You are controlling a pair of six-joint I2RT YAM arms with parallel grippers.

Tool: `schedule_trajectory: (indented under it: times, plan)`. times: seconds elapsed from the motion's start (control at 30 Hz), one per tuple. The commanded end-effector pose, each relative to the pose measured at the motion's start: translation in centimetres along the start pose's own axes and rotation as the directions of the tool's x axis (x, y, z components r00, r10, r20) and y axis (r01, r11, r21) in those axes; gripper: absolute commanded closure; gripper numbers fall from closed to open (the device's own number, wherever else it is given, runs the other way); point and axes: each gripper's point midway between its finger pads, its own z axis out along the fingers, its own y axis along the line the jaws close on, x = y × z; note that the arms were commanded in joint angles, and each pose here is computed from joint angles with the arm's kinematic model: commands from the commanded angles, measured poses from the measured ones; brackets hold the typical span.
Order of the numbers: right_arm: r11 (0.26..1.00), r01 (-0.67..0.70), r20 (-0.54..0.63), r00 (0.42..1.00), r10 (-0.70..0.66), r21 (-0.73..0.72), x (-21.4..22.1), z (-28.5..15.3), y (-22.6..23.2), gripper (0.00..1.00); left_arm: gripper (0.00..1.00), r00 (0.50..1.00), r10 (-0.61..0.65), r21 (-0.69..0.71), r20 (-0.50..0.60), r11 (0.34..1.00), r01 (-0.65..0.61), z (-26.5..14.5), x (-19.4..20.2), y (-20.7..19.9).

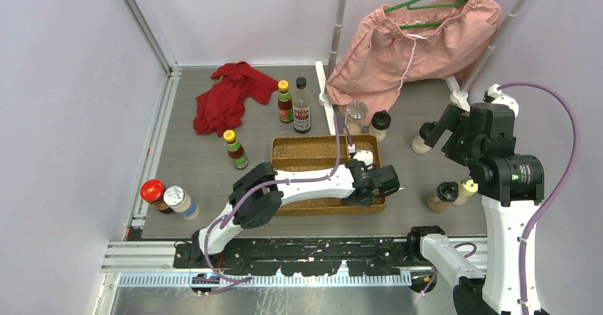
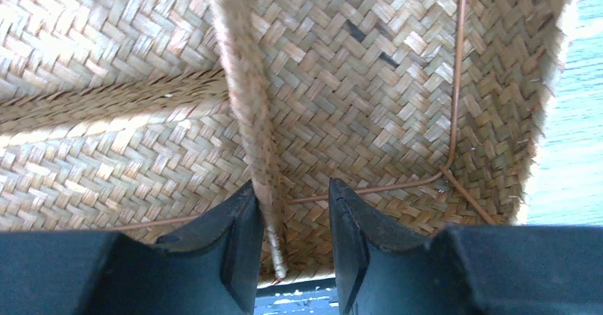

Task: Organize the condiment bottles
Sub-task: Place the storage box at the center of the board, then pick up the bottle from the center of the board.

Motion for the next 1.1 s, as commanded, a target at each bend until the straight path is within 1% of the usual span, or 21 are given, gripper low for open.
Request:
schedule_trajectory:
  times: [0.0,0.07,0.13,0.2,0.27,0.3,0.37,0.4,0.43,0.5,0.57,0.6,0.67,0.7,0.77,0.8,0.83,0.9,0.97,1.07]
  plan:
    - [0.999,0.006,0.011,1.000,-0.005,-0.032,-0.3,0.5,0.8,0.00,0.60,0.996,0.078,0.114,0.043,0.990,-0.083,-2.1,-1.3,-1.5]
    - [0.999,0.005,0.006,1.000,-0.005,-0.032,-0.1,0.7,0.8,0.00,0.59,0.991,0.113,0.143,0.071,0.982,-0.122,-3.0,-1.7,-1.9]
    - [0.999,0.007,0.004,1.000,-0.007,-0.032,-0.1,0.7,0.8,0.00,0.50,0.981,0.151,0.159,0.119,0.973,-0.169,-4.4,-2.4,-1.9]
    - [0.999,0.008,0.004,1.000,-0.008,-0.031,0.0,0.7,0.8,0.00,0.47,0.971,0.171,0.161,0.168,0.967,-0.198,-6.0,-3.1,-1.7]
    - [0.999,0.009,0.001,1.000,-0.009,-0.031,0.0,0.9,0.8,0.00,0.21,0.954,0.204,0.187,0.218,0.951,-0.246,-8.1,-3.6,-2.0]
    - [0.999,0.009,-0.003,1.000,-0.009,-0.032,0.1,0.9,0.9,0.00,0.18,0.938,0.230,0.183,0.260,0.942,-0.282,-9.3,-4.0,-2.1]
    - [0.999,0.009,-0.010,1.000,-0.009,-0.035,0.2,1.1,1.0,0.00,0.15,0.901,0.266,0.180,0.342,0.923,-0.341,-11.9,-5.1,-2.5]
    - [0.999,0.008,-0.015,1.000,-0.009,-0.038,0.2,1.3,1.1,0.00,0.04,0.888,0.282,0.178,0.363,0.914,-0.364,-12.9,-5.5,-2.6]
    - [0.999,0.008,-0.020,1.000,-0.008,-0.042,0.3,1.4,1.2,0.00,0.01,0.878,0.289,0.178,0.381,0.909,-0.377,-13.9,-6.0,-2.5]
    - [0.998,0.006,-0.034,0.999,-0.008,-0.056,0.6,1.8,1.6,0.00,0.00,0.854,0.296,0.132,0.428,0.915,-0.383,-15.6,-7.7,-1.4]
    - [0.997,0.008,-0.057,0.998,-0.012,-0.071,1.2,2.4,2.0,0.00,0.00,0.827,0.281,0.083,0.487,0.928,-0.364,-17.8,-9.9,0.6]
    - [0.997,0.008,-0.068,0.998,-0.013,-0.082,1.4,2.7,2.3,0.00,0.00,0.821,0.272,0.063,0.501,0.935,-0.349,-17.9,-10.9,1.6]
    - [0.995,0.011,-0.097,0.995,-0.021,-0.103,2.1,3.4,2.8,0.00,0.00,0.840,0.231,0.096,0.490,0.944,-0.315,-18.1,-12.7,4.0]
    - [0.993,0.016,-0.112,0.993,-0.029,-0.119,2.4,3.8,3.2,0.00,0.00,0.857,0.169,0.149,0.487,0.951,-0.272,-18.7,-14.0,5.6]
    - [0.982,0.025,-0.148,0.988,-0.053,-0.189,2.9,4.2,4.6,0.00,0.00,0.896,0.056,0.234,0.440,0.956,-0.175,-17.9,-16.0,9.4]
    - [0.975,0.035,-0.154,0.986,-0.070,-0.219,2.8,4.5,5.4,0.01,0.00,0.897,0.004,0.275,0.442,0.951,-0.140,-18.0,-17.0,11.1]
    - [0.961,0.036,-0.164,0.983,-0.084,-0.275,2.9,4.4,6.7,0.01,0.00,0.886,-0.027,0.292,0.464,0.948,-0.124,-18.2,-18.0,12.9]
    - [0.943,0.052,-0.152,0.983,-0.107,-0.330,2.4,4.5,8.7,0.04,0.00,0.845,-0.052,0.236,0.532,0.968,-0.089,-18.8,-19.8,16.9]
    - [0.921,0.099,-0.130,0.979,-0.159,-0.376,2.0,4.5,11.0,0.04,0.00,0.815,-0.042,0.126,0.578,0.991,-0.038,-19.7,-21.9,20.7]
    - [0.892,0.238,-0.079,0.954,-0.289,-0.384,1.7,5.0,14.3,0.04,0.00,0.813,0.002,0.017,0.583,1.000,-0.015,-20.1,-23.5,23.4]
